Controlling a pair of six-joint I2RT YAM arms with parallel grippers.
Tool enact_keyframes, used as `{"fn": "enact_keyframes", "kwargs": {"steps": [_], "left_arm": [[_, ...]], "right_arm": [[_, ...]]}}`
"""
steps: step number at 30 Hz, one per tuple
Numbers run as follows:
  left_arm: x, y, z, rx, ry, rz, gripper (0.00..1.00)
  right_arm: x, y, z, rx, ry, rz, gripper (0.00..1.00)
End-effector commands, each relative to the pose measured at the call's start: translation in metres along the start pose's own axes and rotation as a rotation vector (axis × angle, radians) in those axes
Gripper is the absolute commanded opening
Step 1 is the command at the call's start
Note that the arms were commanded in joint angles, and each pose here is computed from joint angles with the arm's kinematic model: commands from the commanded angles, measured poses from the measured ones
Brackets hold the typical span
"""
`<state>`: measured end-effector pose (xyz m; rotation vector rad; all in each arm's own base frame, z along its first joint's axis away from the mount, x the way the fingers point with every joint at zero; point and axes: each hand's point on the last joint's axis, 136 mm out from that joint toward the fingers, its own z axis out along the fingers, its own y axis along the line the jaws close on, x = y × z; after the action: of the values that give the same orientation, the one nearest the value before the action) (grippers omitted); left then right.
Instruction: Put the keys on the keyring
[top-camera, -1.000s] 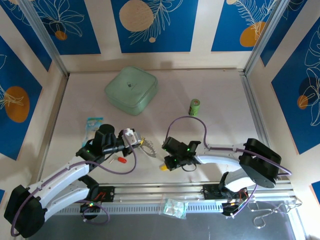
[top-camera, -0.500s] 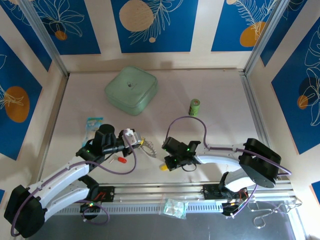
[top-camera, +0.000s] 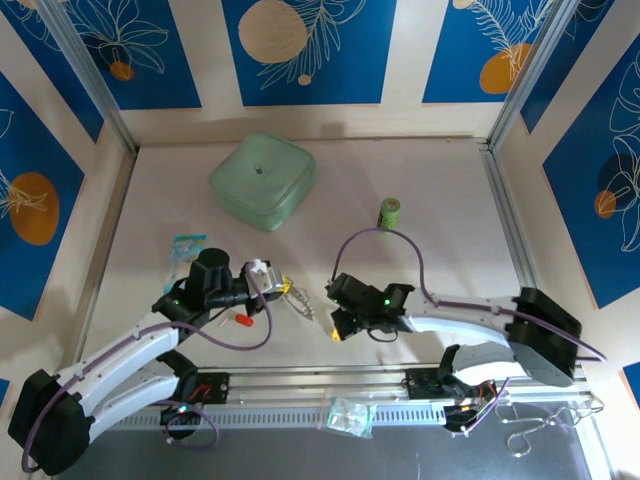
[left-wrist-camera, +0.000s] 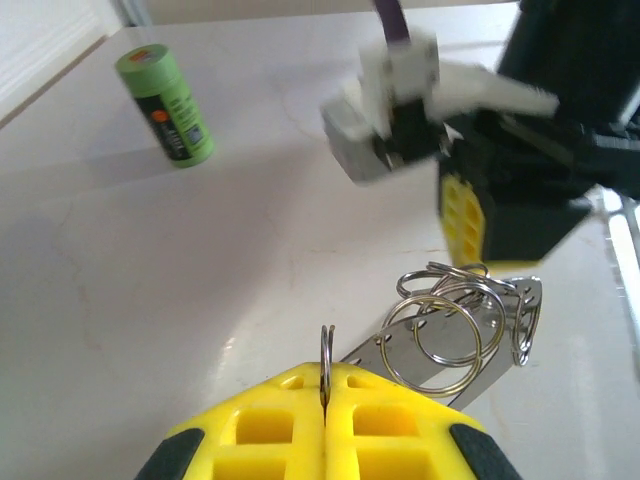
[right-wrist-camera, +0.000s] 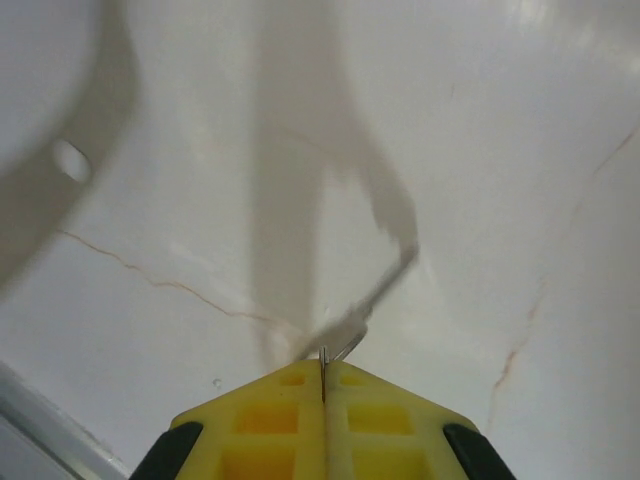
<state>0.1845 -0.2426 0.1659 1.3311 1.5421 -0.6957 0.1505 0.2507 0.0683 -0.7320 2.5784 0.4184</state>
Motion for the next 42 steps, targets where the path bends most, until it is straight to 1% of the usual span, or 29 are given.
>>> {"fn": "enact_keyframes", "kwargs": {"steps": [1, 3, 4, 7, 10, 15, 21, 26, 31, 35, 42], "left_arm": [[-0.025, -0.018, -0.003, 0.138, -0.091, 0.001, 0.00], [-0.027, -0.025, -0.002, 0.188, -0.103, -0.013, 0.00], [-0.028, -0.028, -0.002, 0.207, -0.107, -0.025, 0.00], [-0.027, -0.034, 0.000, 0.247, -0.093, -0.075, 0.00], [-0.024, -0.042, 0.001, 0.285, -0.072, -0.110, 0.00], [-0.018, -0.051, 0.004, 0.309, -0.056, -0.125, 0.00], [-0.018, -0.046, 0.008, 0.274, -0.046, -0.148, 0.00], [-0.019, -0.044, 0.009, 0.263, -0.038, -0.153, 0.00], [-0.020, -0.042, 0.010, 0.254, -0.036, -0.163, 0.00], [-0.021, -0.041, 0.010, 0.244, -0.040, -0.155, 0.00], [-0.022, -0.043, 0.010, 0.251, -0.047, -0.148, 0.00]], "right_arm": [[-0.027, -0.014, -0.020, 0.067, -0.182, -0.200, 0.00], [-0.044, -0.007, -0.031, 0.013, -0.288, -0.313, 0.00], [-0.050, 0.001, -0.037, -0.043, -0.332, -0.379, 0.00], [-0.062, 0.019, -0.056, -0.168, -0.428, -0.486, 0.00], [-0.064, 0.032, -0.072, -0.313, -0.432, -0.502, 0.00], [-0.064, 0.052, -0.086, -0.465, -0.412, -0.521, 0.00], [-0.068, 0.068, -0.090, -0.548, -0.393, -0.558, 0.00], [-0.075, 0.079, -0.089, -0.581, -0.389, -0.568, 0.00], [-0.073, 0.089, -0.085, -0.615, -0.373, -0.579, 0.00], [-0.072, 0.093, -0.082, -0.621, -0.362, -0.585, 0.00], [-0.079, 0.091, -0.076, -0.587, -0.361, -0.571, 0.00]]}}
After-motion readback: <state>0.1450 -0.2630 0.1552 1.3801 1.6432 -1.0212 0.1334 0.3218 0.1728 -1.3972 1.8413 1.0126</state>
